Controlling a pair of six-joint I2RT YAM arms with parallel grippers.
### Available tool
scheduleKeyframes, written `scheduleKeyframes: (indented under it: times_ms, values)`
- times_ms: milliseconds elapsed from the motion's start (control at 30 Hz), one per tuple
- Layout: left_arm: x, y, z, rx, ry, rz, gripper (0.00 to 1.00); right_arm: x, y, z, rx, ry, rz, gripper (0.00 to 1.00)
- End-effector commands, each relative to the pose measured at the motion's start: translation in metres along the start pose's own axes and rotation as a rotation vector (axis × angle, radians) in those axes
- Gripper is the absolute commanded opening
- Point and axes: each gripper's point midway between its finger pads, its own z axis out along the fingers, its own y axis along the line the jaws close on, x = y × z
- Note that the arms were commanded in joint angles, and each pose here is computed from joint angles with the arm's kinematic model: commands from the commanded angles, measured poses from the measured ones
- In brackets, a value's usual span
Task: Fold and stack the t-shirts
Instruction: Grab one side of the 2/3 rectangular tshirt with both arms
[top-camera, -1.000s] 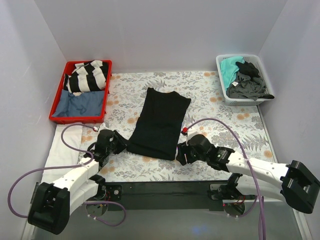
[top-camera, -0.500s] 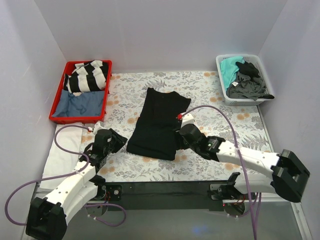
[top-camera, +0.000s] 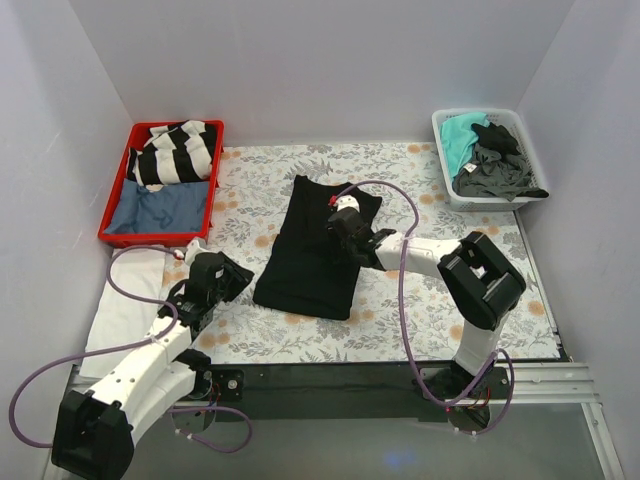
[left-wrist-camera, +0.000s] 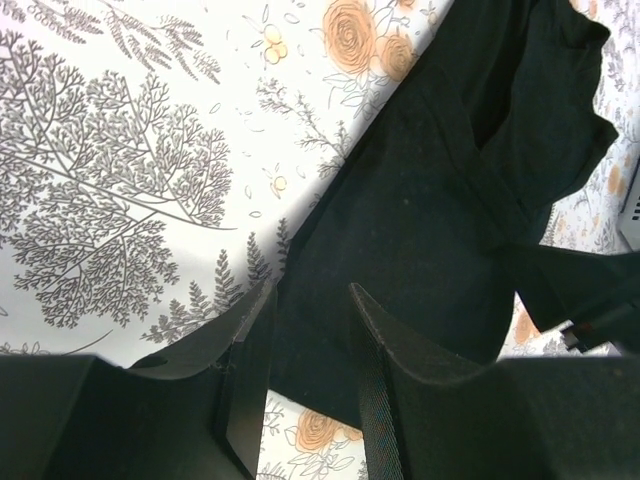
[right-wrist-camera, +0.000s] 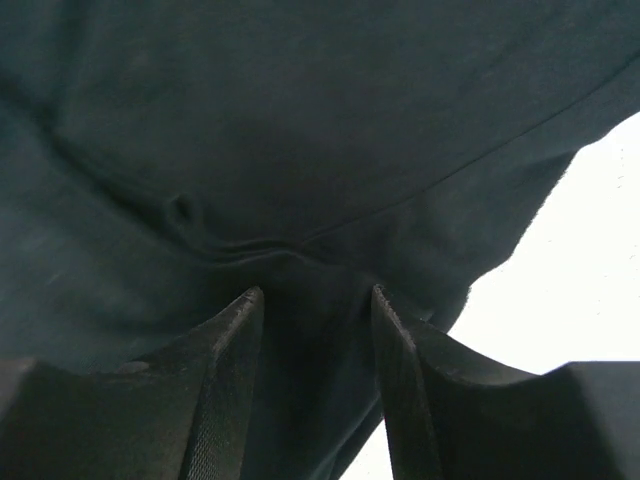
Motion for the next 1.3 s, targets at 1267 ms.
scheduleKeyframes:
  times_ms: [1267]
  values:
    - [0.029, -0.058, 0.068, 0.222, 0.135, 0.023, 0.33, -0.081, -0.047, -0.050, -0.190, -0.231, 0.078, 0.66]
